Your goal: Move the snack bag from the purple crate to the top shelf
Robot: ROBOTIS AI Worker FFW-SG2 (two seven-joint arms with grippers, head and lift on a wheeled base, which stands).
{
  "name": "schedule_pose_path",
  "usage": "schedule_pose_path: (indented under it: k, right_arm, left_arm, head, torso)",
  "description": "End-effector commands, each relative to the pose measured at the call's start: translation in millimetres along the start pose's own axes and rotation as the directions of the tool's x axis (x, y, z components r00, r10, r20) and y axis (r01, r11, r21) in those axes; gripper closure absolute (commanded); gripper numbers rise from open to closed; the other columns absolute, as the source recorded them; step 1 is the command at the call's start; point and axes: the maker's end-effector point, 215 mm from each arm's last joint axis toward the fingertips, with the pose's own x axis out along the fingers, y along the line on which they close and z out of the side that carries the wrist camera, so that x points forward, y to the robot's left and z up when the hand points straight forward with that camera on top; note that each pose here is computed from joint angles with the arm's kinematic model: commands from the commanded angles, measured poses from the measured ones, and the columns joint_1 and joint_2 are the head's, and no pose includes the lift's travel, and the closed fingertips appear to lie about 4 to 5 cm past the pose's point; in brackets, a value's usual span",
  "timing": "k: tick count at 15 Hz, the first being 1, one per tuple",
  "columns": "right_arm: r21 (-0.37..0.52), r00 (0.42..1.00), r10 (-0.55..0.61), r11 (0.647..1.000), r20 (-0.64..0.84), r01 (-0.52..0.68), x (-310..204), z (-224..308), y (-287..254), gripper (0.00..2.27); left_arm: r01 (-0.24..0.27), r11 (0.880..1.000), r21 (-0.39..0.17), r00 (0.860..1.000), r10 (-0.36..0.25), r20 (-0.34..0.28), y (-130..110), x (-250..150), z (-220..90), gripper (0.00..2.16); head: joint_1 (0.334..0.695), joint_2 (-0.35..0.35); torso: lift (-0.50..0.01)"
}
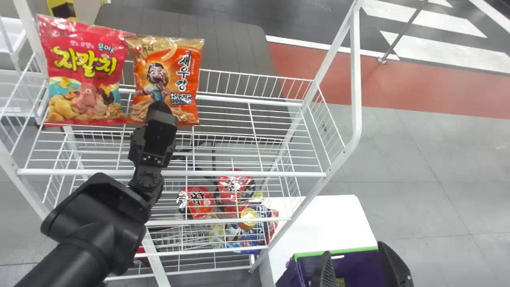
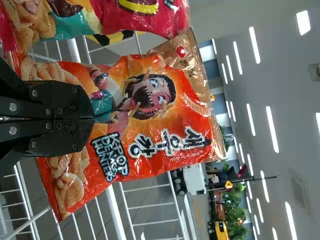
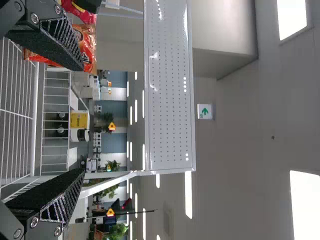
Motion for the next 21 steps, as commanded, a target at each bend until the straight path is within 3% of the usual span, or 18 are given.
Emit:
schedule_pose_path:
  k: [1, 2, 4, 6, 14, 20, 21]
  right_arm:
    - [-0.001, 1.0, 0.0, 1.0, -0.001, 0.0, -0.4, -0.3, -0.8, 0.09]
    - [0.0, 1.0, 0.0, 1.0, 0.002, 0.0, -0.4, 0.6, -0.8, 0.09]
    - [0.0, 1.0, 0.0, 1.0, 0.005, 0.0, -0.4, 1.5, -0.8, 0.09]
    - [0.0, 1.0, 0.0, 1.0, 0.005, 0.0, -0.4, 1.5, -1.3, 0.09]
    - [0.001, 1.0, 0.0, 1.0, 0.011, 0.0, -0.3, 3.3, -2.3, 0.09]
    - [-0.003, 1.0, 0.004, 1.0, 0.019, -0.004, 2.9, 5.5, -2.3, 0.09]
    - [-0.006, 1.0, 0.006, 1.0, 0.02, -0.006, 7.6, 6.5, -2.1, 0.09]
  left_arm:
    - [0.006, 1.0, -0.014, 1.0, -0.006, 0.01, -2.8, 0.8, 3.7, 1.12]
    - [0.009, 1.0, -0.014, 1.0, -0.009, 0.008, -3.3, 0.7, 2.7, 1.01]
    - [0.013, 1.0, -0.015, 1.0, -0.013, 0.006, -4.2, 0.6, 1.8, 0.33]
    - [0.015, 1.0, -0.015, 1.0, -0.015, 0.006, -4.6, 0.6, 1.8, 0.07]
    - [0.016, 1.0, -0.025, 1.0, -0.015, 0.008, -9.0, -8.2, -1.7, 0.07]
    - [0.064, 0.994, -0.084, 0.998, -0.062, 0.02, -36.5, -40.2, 26.1, 0.07]
    - [0.051, 0.995, -0.089, 0.999, -0.051, -0.001, -29.5, -48.8, 31.3, 0.07]
  head:
    - [0.695, -0.285]
    - [0.695, -0.285]
    - [0.695, -0.286]
    - [0.695, -0.288]
    - [0.695, -0.292]
    - [0.695, -0.321]
    - [0.695, -0.329]
  torso:
    - [0.003]
    - [0.003]
    - [0.003]
    - [0.003]
    - [0.003]
    - [0.003]
    - [0.003]
